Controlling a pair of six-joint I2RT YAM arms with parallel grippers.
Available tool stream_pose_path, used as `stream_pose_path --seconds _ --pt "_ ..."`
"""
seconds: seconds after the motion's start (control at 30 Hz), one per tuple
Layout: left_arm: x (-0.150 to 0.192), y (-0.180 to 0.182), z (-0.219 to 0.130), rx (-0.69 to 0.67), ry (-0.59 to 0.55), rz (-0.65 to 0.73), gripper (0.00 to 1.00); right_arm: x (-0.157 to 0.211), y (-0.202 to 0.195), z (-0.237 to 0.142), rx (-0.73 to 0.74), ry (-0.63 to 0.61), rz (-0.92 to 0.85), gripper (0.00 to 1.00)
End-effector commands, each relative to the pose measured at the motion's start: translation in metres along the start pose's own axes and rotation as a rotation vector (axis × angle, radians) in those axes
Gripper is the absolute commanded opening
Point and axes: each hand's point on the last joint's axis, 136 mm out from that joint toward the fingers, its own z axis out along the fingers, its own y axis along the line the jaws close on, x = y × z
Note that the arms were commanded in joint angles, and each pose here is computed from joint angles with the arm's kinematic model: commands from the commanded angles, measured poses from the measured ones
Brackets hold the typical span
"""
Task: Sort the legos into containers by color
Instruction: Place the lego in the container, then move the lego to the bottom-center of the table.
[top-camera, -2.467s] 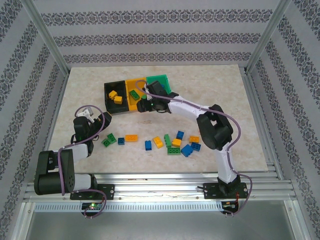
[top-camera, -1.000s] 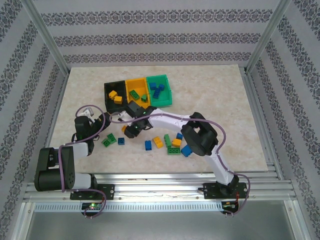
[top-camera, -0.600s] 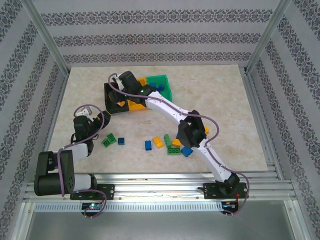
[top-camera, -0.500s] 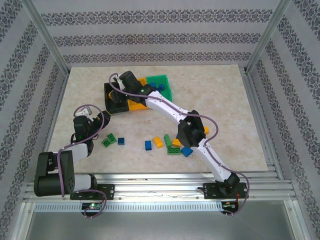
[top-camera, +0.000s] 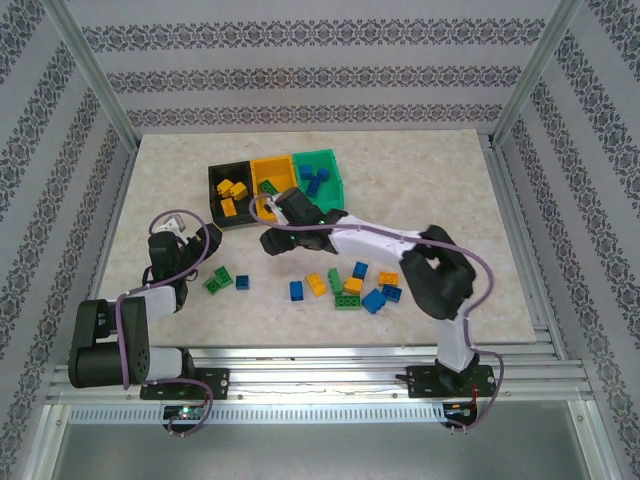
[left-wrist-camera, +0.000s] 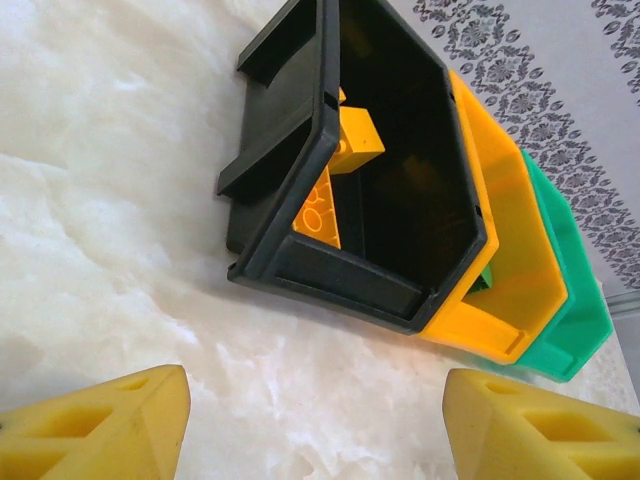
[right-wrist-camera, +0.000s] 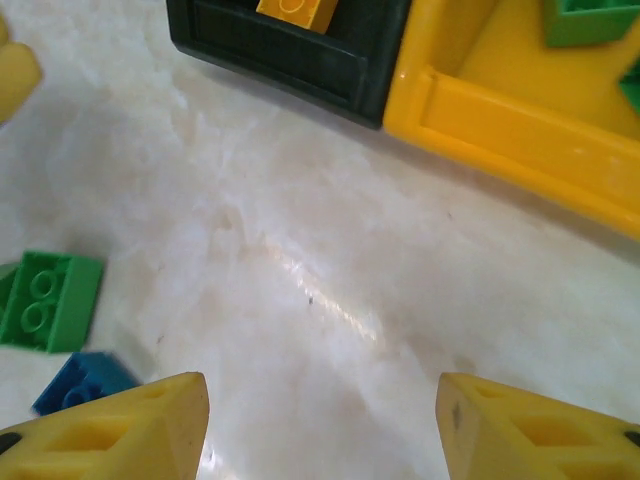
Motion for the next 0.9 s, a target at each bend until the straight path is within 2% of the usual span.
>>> stream_pose_path --seconds 0.0,0.17,0.37,0.53,0.67,0.87 --pt "0.001 -0.011 0.001 0.055 -0.001 0.007 0.67 0.024 0.0 -0.022 0.002 -0.001 0.051 0.62" --pt "0.002 -0.011 0.002 0.052 0.002 0.005 0.67 0.089 -0.017 -0.037 0.078 0.113 0.117 0.61" --pt "0.004 -0.009 0.004 0.052 0.011 0.002 0.67 0.13 -0.03 -0.048 0.155 0.188 0.153 0.61" --pt "0.005 -0.01 0.005 0.058 0.016 -0.001 0.67 0.146 -0.032 -0.039 0.177 0.243 0.158 0.6" --pt "0.005 -0.011 0.005 0.063 0.018 0.002 0.68 0.144 -0.028 -0.029 0.237 0.291 0.078 0.58" --pt "0.004 -0.011 0.004 0.056 0.016 0.007 0.67 0.16 -0.035 -0.023 0.337 0.416 0.003 0.56"
